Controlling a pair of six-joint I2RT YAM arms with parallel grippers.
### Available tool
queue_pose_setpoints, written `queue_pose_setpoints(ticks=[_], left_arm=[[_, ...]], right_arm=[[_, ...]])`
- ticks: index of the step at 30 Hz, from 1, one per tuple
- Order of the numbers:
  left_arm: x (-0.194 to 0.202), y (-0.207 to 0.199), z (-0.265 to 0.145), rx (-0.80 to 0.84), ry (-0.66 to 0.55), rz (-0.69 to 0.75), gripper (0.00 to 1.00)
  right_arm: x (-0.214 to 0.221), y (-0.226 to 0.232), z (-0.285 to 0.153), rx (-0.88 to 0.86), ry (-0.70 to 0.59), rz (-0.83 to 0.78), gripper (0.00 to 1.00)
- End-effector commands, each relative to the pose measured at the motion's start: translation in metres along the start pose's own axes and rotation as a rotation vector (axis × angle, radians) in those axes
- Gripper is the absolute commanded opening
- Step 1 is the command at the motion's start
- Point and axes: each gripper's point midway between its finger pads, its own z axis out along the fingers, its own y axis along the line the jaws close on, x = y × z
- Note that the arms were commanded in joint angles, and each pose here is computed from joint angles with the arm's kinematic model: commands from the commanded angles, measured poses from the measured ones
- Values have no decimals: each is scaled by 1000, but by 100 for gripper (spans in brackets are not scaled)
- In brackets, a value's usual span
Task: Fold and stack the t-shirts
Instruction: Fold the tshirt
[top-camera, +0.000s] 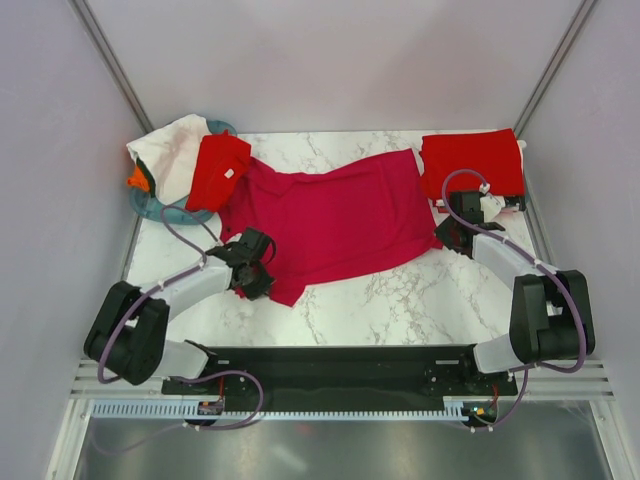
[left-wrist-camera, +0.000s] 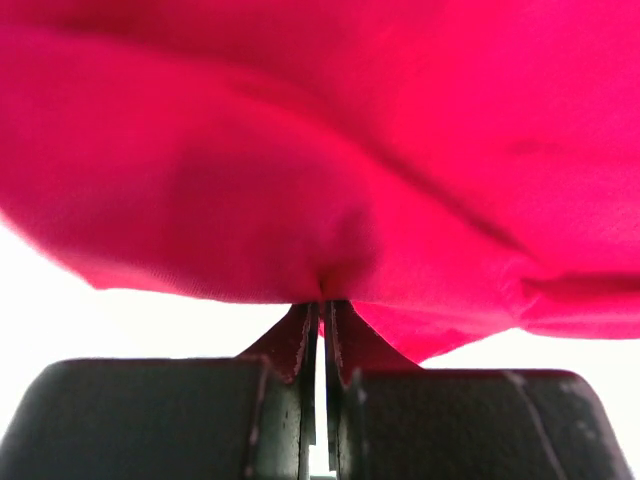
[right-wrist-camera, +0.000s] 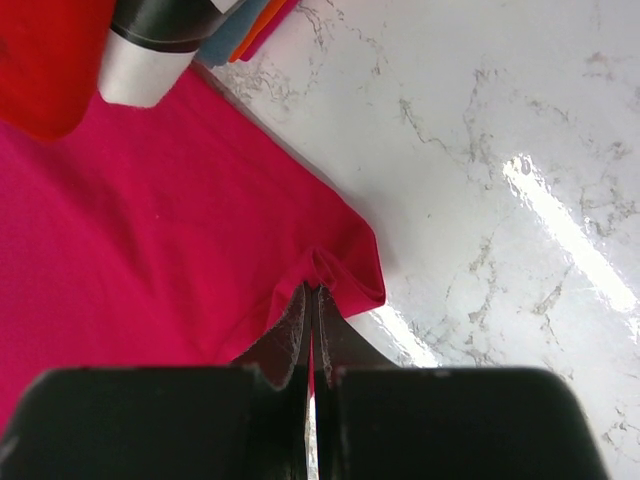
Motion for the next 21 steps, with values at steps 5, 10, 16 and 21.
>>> queue_pose_setpoints(ticks=[5, 10, 16, 21], left_arm=[[29, 32, -30, -41, 75, -112, 2], [37, 29, -50, -35, 139, -155, 2], [31, 18, -69, -52, 164, -143, 2], [30, 20, -71, -83, 172, -128, 2]], right_arm=[[-6, 9, -7, -41, -21, 18, 0], [-5, 10, -6, -45, -14, 16, 0], [-4, 10, -9, -51, -12, 7, 0], [3, 6, -10, -56, 5, 9, 0]])
